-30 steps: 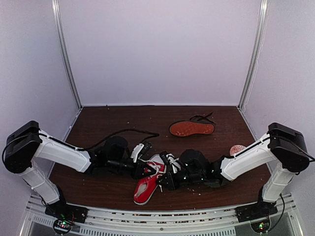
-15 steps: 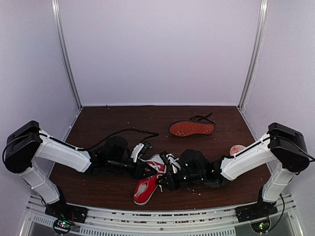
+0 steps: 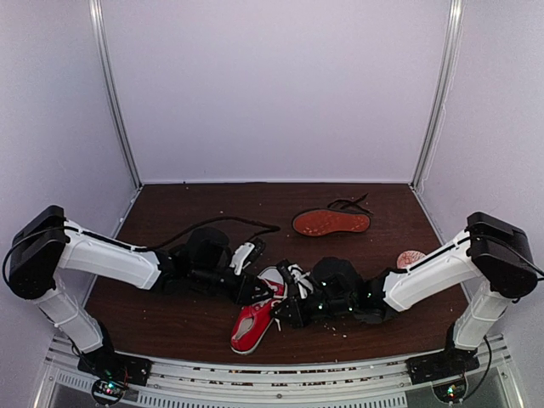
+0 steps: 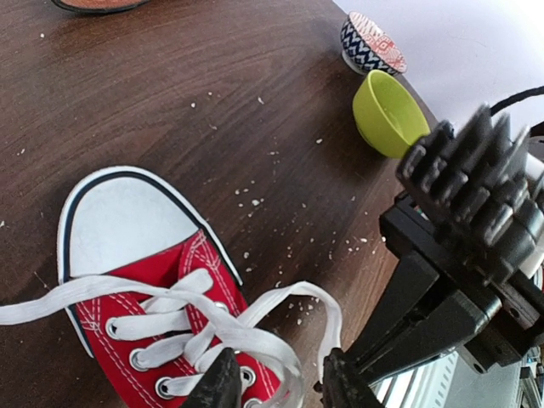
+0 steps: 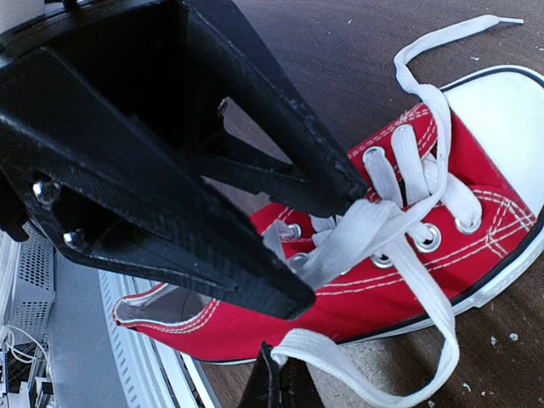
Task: Tie the shoes
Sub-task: Pick up the crossed shoelace from the shoe, then place the shoelace in the shoe, then cross the shoelace with the shoelace.
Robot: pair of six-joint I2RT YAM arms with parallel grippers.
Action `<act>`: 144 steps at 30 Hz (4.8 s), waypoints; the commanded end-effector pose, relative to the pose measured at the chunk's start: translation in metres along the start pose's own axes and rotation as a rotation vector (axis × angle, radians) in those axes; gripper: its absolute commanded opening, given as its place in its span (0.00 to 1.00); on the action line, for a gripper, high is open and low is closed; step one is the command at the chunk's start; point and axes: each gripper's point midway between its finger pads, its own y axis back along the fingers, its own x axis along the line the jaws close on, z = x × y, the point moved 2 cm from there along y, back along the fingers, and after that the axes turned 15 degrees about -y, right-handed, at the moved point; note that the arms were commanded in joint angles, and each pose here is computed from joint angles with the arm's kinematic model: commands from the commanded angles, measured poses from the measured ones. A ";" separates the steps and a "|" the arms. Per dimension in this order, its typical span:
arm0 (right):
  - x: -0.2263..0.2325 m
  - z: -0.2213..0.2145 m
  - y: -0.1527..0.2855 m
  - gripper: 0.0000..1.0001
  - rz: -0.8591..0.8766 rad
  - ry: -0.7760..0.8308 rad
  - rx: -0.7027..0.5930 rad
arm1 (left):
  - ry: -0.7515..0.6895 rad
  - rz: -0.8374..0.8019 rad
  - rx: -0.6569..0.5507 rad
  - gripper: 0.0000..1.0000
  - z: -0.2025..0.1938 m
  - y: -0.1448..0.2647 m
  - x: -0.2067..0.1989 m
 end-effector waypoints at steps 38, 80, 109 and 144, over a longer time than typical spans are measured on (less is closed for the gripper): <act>0.040 0.009 -0.025 0.00 -0.058 0.116 0.042 | 0.087 0.193 -0.093 0.00 -0.012 0.049 0.014; 0.018 0.001 -0.015 0.00 -0.111 -0.056 0.009 | 0.092 0.153 -0.084 0.00 -0.007 0.043 0.009; 0.015 0.055 -0.038 0.00 -0.334 0.138 -0.124 | 0.104 0.164 -0.150 0.00 0.000 0.057 0.007; 0.041 0.078 -0.051 0.00 0.005 0.025 -0.139 | 0.128 0.342 -0.201 0.46 -0.014 0.087 0.035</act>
